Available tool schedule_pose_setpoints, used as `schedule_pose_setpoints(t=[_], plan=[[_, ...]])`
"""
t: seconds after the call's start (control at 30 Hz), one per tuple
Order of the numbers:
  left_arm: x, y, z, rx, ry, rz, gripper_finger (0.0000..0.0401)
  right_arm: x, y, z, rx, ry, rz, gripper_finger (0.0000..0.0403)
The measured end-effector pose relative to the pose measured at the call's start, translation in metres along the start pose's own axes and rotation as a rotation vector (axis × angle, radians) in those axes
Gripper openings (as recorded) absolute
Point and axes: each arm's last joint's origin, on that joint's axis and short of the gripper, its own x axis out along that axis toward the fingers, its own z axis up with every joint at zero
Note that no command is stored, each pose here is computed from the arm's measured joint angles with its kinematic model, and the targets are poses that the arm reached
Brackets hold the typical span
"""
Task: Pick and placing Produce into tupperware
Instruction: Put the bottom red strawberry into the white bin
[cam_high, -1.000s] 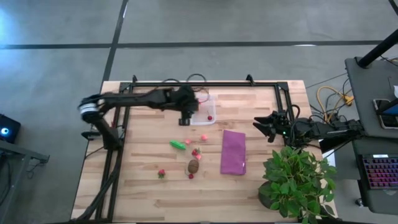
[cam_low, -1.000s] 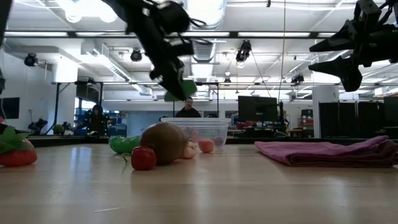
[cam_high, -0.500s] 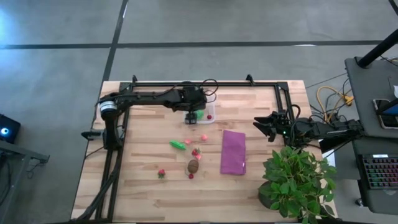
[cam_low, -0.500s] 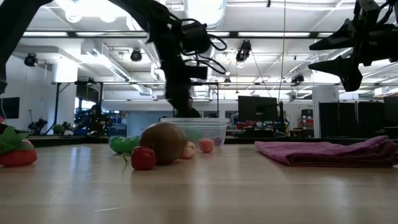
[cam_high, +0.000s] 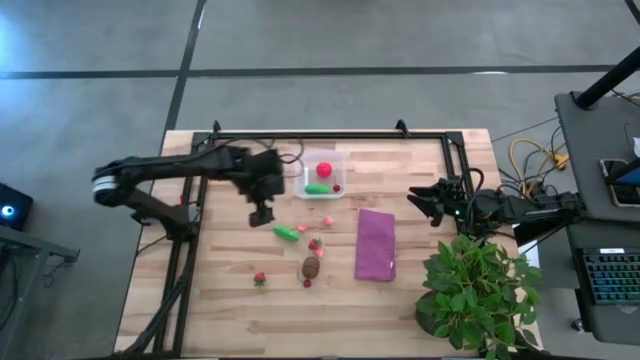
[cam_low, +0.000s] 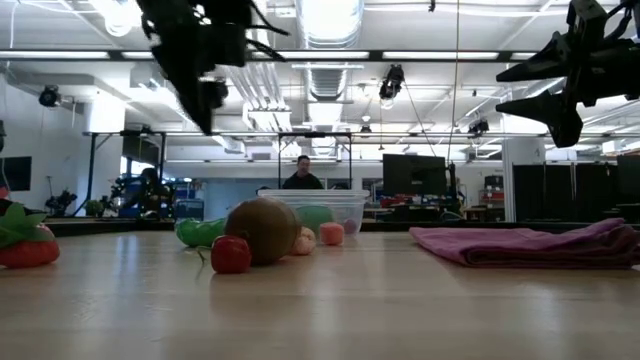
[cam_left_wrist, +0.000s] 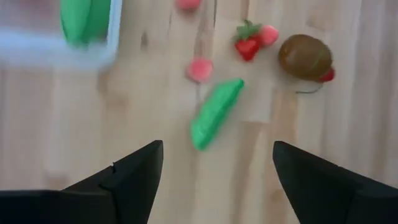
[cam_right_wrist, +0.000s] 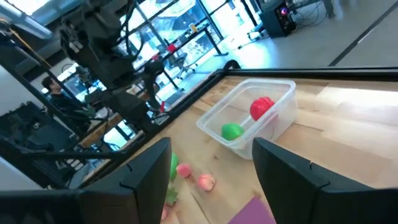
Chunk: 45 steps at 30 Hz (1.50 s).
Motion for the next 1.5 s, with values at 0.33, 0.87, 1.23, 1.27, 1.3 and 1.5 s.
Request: schedule_pose_setpoints(t=[0.33, 0.87, 1.23, 1.27, 1.3, 1.5], plan=[[0.014, -0.04, -0.069, -0.569, 0.089, -0.045, 0.0287, 0.0, 0.0, 0.0, 0.153, 0.001, 0.0, 0.0216], [0.082, -0.12, -0.077, -0.985, 0.265, 0.061, 0.0287, 0.0, -0.001, -0.001, 0.05, 0.01, -0.007, 0.0216], [0.12, -0.136, -0.067, -1.037, 0.341, 0.161, 0.0287, 0.0, -0.001, -0.001, 0.047, 0.009, -0.008, 0.0216], [0.123, -0.136, -0.066, -1.043, 0.345, 0.169, 0.0287, 0.0, -0.001, -0.001, 0.046, 0.01, -0.008, 0.0216], [0.125, -0.137, -0.064, -1.055, 0.345, 0.174, 0.0287, 0.0, -0.001, -0.001, 0.046, 0.01, -0.008, 0.0216], [0.14, -0.14, -0.06, -1.061, 0.33, 0.147, 0.0287, 0.0, -0.001, -0.002, 0.042, 0.017, -0.014, 0.0216]])
